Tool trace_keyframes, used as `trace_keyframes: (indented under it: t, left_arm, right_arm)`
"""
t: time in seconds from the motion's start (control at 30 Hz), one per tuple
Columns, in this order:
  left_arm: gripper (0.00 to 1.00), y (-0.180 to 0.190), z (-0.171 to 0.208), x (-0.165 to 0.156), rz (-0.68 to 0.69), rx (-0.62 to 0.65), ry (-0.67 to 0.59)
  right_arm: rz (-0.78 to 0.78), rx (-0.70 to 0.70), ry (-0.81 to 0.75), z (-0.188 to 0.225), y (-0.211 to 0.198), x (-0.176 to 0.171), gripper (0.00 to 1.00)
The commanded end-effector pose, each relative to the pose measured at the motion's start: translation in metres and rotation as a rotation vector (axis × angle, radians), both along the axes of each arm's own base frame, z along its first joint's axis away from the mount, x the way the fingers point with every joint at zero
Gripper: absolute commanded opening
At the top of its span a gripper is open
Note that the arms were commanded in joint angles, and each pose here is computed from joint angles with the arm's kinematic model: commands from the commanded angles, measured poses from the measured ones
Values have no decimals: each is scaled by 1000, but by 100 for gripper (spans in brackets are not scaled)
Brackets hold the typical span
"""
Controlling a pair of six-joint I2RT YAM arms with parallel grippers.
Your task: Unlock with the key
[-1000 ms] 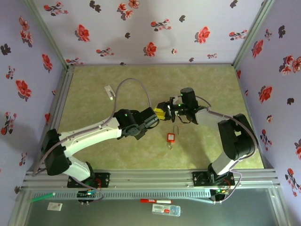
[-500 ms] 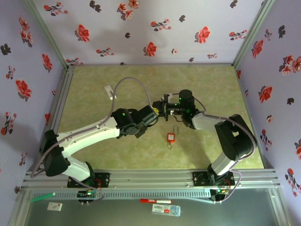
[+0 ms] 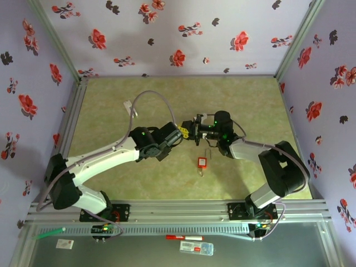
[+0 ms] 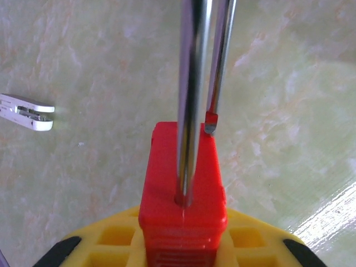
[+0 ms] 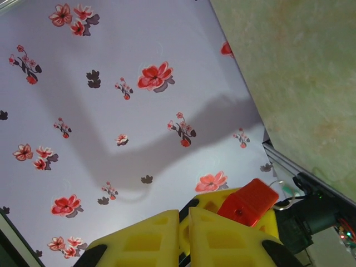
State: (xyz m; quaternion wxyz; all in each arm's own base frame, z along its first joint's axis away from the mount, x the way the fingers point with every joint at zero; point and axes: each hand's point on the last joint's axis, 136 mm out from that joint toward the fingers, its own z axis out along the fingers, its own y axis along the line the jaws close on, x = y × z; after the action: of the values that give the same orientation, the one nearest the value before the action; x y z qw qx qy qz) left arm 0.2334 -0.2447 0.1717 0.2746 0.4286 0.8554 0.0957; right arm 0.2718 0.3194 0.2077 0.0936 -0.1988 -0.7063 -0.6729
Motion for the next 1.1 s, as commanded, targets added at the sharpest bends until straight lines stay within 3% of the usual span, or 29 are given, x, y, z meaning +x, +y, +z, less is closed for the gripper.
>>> trace_keyframes:
  t: [0.0, 0.3, 0.53, 0.73, 1.07]
  left_arm:
    - [0, 4, 3, 19, 54, -25, -57]
    - [0, -1, 18, 15, 43, -122, -44]
    - [0, -16, 14, -1, 6, -202, 70]
    - [0, -39, 18, -17, -12, -341, 235]
    - [0, -65, 34, -44, -25, -520, 460]
  right_arm:
    - [118, 93, -67, 37, 10, -30, 13]
    - [84, -46, -51, 5, -1, -25, 30]
    - [190, -294, -216, -15, -16, -37, 44]
    - [201, -366, -282, -23, -25, -39, 44]
    - [125, -336, -480, -4, -60, -20, 45]
